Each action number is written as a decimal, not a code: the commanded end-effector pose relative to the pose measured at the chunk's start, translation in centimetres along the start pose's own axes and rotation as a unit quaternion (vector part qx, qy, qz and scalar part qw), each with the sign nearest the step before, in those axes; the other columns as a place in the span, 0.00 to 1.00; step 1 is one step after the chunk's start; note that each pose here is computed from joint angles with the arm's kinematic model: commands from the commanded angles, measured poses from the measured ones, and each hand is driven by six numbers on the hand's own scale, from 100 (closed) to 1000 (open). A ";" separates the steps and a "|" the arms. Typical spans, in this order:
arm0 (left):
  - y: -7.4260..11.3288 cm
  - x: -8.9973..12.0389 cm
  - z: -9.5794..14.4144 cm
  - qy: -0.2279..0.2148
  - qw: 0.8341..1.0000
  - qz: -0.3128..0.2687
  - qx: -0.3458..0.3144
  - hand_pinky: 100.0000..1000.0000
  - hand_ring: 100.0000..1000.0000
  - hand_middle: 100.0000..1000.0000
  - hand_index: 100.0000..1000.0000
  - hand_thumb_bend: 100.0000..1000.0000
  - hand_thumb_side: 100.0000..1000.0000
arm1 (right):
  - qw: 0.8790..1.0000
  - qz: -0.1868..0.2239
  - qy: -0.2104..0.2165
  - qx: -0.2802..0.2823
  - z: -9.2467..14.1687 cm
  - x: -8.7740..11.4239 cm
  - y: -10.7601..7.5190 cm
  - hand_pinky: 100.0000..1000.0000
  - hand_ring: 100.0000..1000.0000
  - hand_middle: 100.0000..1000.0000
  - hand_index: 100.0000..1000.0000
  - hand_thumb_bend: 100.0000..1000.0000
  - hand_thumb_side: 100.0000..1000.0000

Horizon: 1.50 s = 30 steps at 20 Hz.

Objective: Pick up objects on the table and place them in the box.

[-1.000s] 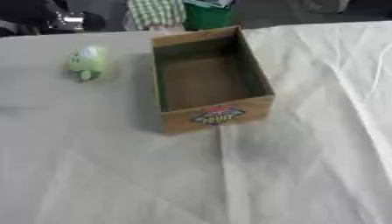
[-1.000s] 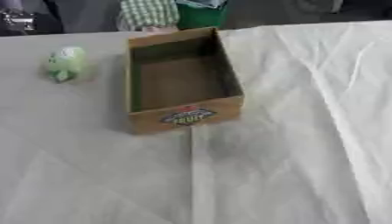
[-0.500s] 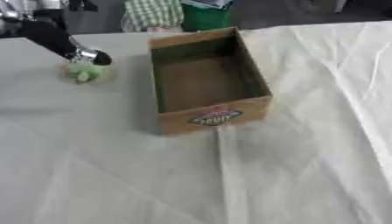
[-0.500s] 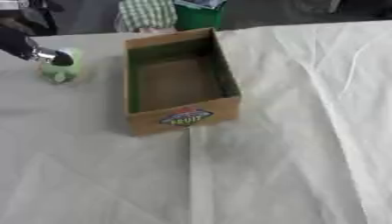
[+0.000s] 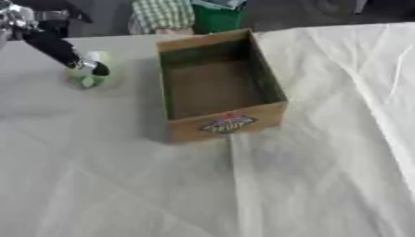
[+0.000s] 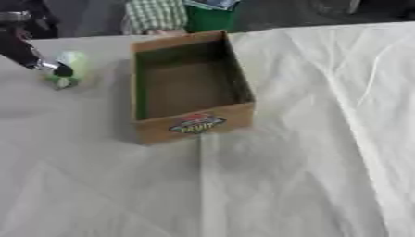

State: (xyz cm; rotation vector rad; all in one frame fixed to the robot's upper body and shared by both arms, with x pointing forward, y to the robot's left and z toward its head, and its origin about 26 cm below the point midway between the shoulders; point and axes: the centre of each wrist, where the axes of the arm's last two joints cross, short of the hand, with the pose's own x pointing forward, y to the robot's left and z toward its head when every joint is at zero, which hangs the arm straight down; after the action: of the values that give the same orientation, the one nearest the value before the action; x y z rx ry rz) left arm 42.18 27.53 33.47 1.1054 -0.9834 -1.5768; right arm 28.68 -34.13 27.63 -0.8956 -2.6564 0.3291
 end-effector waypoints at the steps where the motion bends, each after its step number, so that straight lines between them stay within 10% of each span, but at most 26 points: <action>1: 0.9 -0.8 0.1 0.025 1.000 -0.010 0.007 0.68 0.89 0.94 1.00 0.67 0.66 | 1.000 0.005 -0.019 0.004 -0.9 0.5 -0.6 0.82 0.76 0.79 0.91 0.00 0.70; 30: -1.0 -3.3 -4.8 0.192 0.981 0.032 -0.024 0.64 0.92 0.94 1.00 0.59 0.69 | 1.000 0.000 -0.021 0.004 -1.1 0.7 -0.1 0.83 0.75 0.78 0.90 0.00 0.70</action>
State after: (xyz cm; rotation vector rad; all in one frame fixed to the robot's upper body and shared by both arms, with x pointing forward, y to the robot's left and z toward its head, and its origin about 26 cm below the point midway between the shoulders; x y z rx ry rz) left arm 47.31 30.06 29.95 1.2191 -0.6811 -1.3085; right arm 28.81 -33.77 27.92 -0.8818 -2.6671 0.3443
